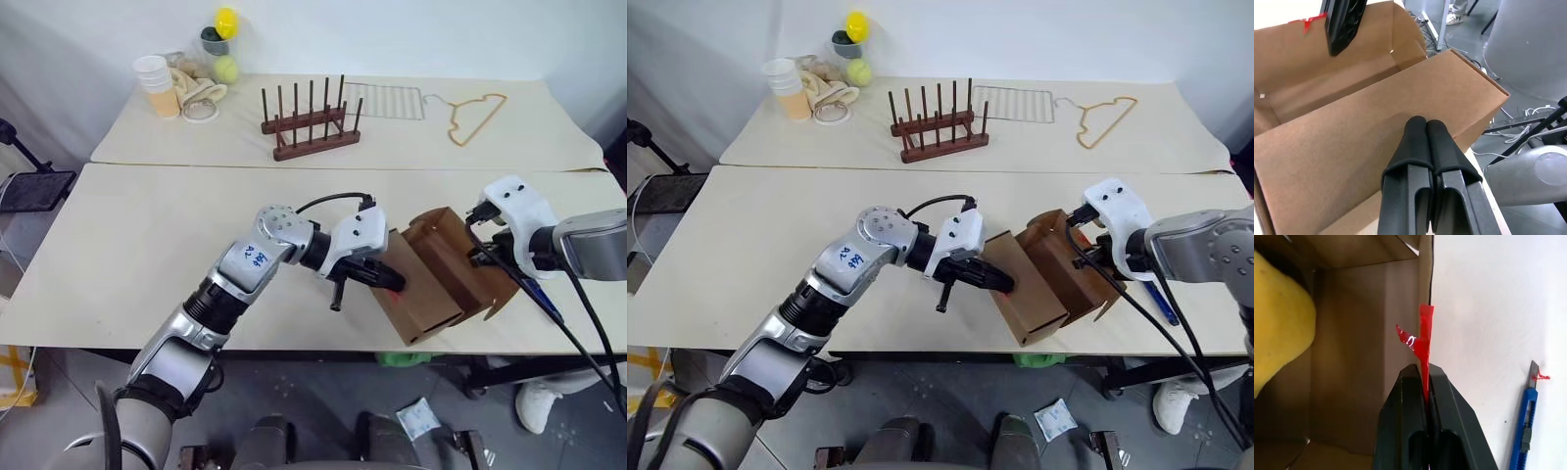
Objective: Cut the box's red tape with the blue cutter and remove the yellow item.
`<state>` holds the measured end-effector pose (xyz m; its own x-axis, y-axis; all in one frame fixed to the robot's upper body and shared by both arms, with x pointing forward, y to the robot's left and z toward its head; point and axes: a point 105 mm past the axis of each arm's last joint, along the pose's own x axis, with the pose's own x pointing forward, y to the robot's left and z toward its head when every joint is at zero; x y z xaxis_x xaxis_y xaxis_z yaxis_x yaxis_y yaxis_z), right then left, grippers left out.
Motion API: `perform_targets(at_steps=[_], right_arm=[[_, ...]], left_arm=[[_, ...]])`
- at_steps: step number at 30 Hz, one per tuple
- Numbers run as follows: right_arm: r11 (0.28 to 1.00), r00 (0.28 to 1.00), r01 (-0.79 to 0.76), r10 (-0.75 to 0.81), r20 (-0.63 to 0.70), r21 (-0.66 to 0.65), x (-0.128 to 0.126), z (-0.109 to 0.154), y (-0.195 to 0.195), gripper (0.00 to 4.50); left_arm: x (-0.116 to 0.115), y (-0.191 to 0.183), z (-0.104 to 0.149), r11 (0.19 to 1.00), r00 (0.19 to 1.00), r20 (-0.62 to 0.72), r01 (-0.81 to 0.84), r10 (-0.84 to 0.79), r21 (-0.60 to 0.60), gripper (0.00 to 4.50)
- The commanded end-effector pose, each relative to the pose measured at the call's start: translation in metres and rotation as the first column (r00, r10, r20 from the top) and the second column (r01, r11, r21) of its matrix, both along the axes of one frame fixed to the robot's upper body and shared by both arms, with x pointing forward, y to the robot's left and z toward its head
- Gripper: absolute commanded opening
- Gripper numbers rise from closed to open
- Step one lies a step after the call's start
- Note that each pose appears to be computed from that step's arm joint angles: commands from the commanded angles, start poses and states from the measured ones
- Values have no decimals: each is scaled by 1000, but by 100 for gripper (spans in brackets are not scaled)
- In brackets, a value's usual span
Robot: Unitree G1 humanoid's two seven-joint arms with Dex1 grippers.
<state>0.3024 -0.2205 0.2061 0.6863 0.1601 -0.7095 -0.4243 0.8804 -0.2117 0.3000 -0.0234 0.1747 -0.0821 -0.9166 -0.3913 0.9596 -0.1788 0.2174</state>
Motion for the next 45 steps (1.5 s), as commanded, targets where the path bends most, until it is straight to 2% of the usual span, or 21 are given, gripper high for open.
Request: perform_targets(at_steps=[1,6,12,20,22,26,29,33,35,37,40,45], right_arm=[[1000,1000,-18,18,7,-5,-6,12,-2,3],[1000,999,6,-7,-37,-9,-7,-2,-8,3],[1000,999,17,-18,-30,-24,4,-24,3,3],[999,999,-26,27,17,-18,9,-32,25,3],[998,998,-14,17,52,-62,10,-30,24,3],[996,998,-14,20,65,-83,9,-29,22,3],[996,998,-9,15,68,-90,8,-27,19,3],[995,997,5,2,71,-99,8,-24,13,3],[995,997,14,-7,71,-102,9,-23,10,3],[994,997,17,-9,72,-104,10,-23,10,3],[995,997,16,-9,76,-97,11,-22,10,3],[996,996,24,-17,83,-91,13,-19,9,3]], left_arm=[[19,38,-45,969,978,-73,-179,194,173,0],[20,59,-56,949,967,-75,-223,245,223,0],[22,58,-58,942,956,-74,-265,285,208,0],[30,59,-55,927,936,-63,-333,347,174,0],[31,60,-53,925,932,-64,-342,356,164,0],[22,65,-48,941,944,-100,-298,316,159,0],[9,70,-28,971,960,-161,-215,229,99,0],[-4,74,20,993,975,-199,-111,102,-31,0],[-7,54,55,988,989,-145,-48,27,-149,0],[-8,37,70,979,995,-98,-17,-4,-205,0],[1,5,59,986,1000,-2,-27,27,-165,0],[4,-18,32,999,992,130,4,0,-38,0]])
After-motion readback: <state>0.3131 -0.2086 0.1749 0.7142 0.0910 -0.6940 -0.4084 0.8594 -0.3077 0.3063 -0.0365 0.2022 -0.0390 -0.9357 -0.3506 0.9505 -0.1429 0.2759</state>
